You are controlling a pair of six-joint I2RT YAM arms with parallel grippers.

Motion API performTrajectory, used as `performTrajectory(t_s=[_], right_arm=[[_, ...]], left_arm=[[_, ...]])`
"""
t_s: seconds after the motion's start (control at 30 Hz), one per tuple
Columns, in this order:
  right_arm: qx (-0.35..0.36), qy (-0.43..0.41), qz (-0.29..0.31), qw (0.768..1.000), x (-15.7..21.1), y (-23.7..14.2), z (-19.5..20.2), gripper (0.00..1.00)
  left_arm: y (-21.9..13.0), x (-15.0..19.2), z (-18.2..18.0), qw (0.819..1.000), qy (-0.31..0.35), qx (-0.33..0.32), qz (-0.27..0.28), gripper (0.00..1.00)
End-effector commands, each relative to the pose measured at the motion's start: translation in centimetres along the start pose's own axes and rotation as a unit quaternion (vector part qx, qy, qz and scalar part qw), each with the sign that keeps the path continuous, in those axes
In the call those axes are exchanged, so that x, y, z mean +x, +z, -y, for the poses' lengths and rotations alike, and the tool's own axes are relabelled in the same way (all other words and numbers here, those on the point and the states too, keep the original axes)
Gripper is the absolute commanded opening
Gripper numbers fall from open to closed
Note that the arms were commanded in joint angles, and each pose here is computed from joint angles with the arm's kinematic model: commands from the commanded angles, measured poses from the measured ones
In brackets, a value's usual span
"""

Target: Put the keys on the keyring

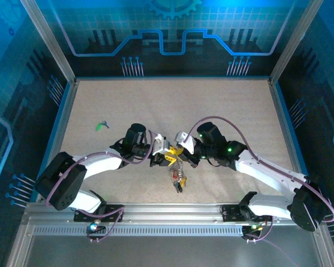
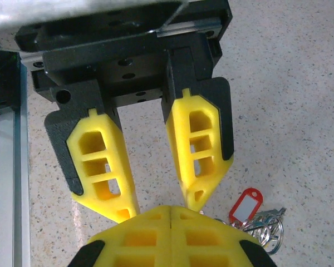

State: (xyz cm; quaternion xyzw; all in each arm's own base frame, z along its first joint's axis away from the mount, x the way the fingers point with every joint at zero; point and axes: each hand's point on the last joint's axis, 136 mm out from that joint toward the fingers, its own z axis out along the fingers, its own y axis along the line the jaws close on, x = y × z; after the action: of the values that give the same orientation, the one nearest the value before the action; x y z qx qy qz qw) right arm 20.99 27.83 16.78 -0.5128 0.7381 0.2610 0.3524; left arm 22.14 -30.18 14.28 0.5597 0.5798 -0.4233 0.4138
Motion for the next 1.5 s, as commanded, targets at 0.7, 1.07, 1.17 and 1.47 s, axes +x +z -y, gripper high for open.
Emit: performTrajectory(t_s=[0.7, 1.07, 1.17, 1.47], right_arm=[[0.070, -0.056, 0.042, 0.995, 0.7, -4.1, 1.1, 0.29], [0.097, -0.149, 0.047, 0.983, 0.0, -3.2, 2.3, 0.22], [0.086, -0.165, 0.059, 0.981, -0.8, -3.0, 2.1, 0.18], [-0.011, -0.231, 0.057, 0.971, 0.1, -2.3, -3.2, 0.08]], left_arm=[[-0.4, -2.8, 1.4, 0.994, 0.090, 0.028, 0.054, 0.00], [-1.3, -4.5, 2.2, 0.989, 0.132, 0.026, 0.070, 0.00], [-1.5, -4.8, 2.3, 0.988, 0.137, 0.026, 0.070, 0.00], [-1.6, -5.7, 1.6, 0.990, 0.118, 0.010, 0.074, 0.00]])
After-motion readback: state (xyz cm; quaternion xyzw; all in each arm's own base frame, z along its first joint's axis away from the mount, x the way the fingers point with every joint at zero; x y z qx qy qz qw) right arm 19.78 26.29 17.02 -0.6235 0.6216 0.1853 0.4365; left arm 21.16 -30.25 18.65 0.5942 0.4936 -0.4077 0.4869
